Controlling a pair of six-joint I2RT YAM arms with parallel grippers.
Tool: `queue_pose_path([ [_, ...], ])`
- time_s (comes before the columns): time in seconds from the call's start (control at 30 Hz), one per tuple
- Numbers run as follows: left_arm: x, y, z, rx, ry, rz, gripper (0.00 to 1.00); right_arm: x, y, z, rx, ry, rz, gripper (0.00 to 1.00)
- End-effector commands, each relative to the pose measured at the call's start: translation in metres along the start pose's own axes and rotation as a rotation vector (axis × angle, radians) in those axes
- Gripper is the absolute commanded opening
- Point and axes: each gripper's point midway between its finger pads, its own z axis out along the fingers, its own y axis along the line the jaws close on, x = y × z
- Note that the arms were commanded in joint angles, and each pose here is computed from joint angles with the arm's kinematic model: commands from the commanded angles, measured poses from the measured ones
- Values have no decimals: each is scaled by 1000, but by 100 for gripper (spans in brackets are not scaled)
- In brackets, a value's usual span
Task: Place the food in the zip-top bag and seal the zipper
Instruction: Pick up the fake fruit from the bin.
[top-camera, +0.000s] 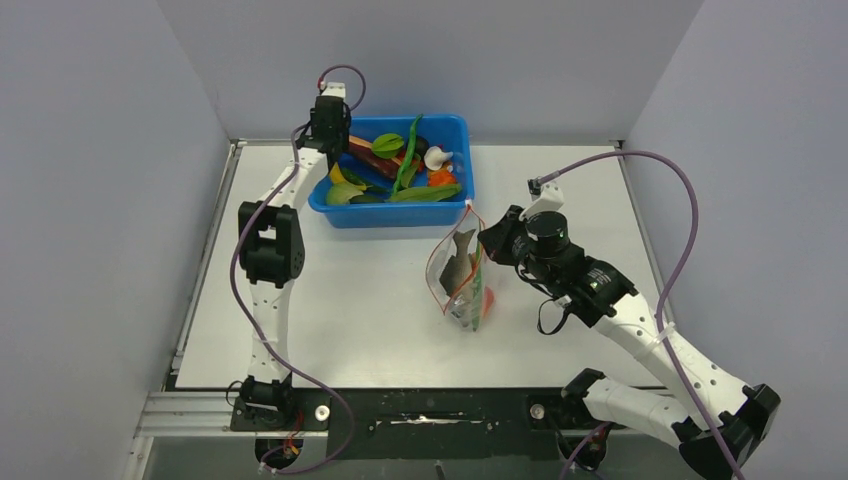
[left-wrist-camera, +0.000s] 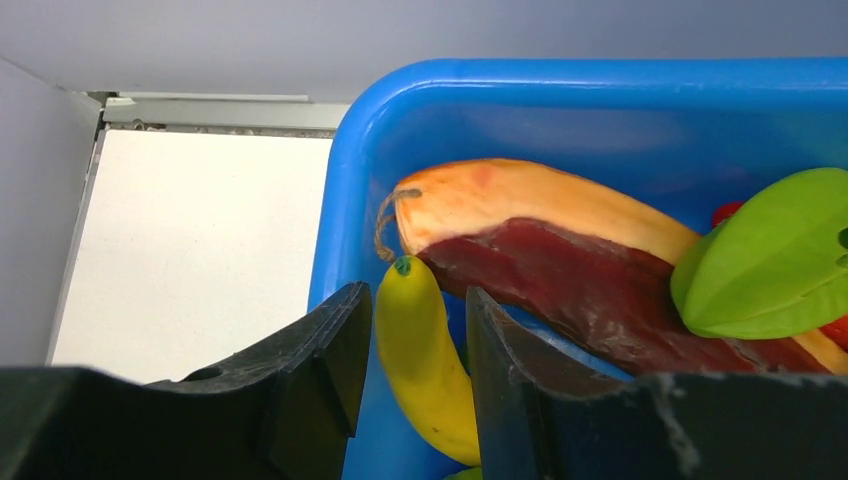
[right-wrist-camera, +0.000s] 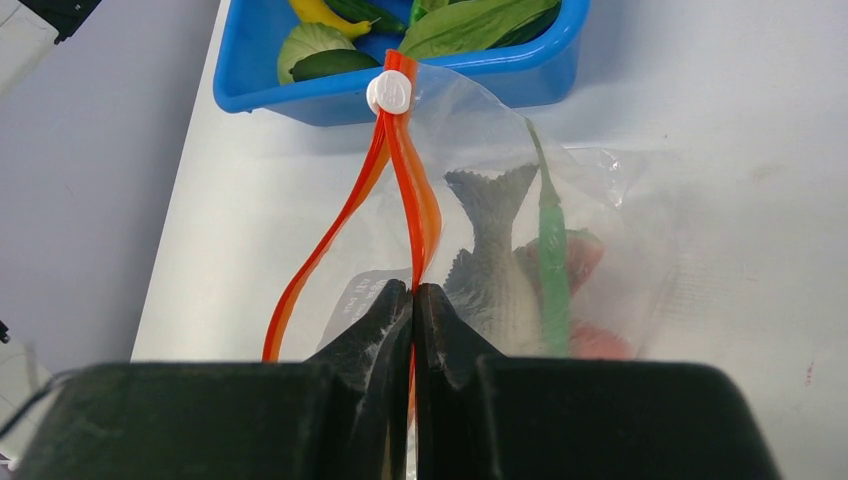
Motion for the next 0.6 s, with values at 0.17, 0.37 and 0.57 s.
queue_pose_path([
  [0.17,-14,8,10,14,-33,-16,39,-25,16,-2,-43,-74,28,0],
  [0.37,-8,13,18,-8,-28,-20,39,-22,14,-1,-41,-71,33,0],
  [0.57,-5,13,26,-21,-38,-26,40,-22,14,0,-42,-66,27,0],
])
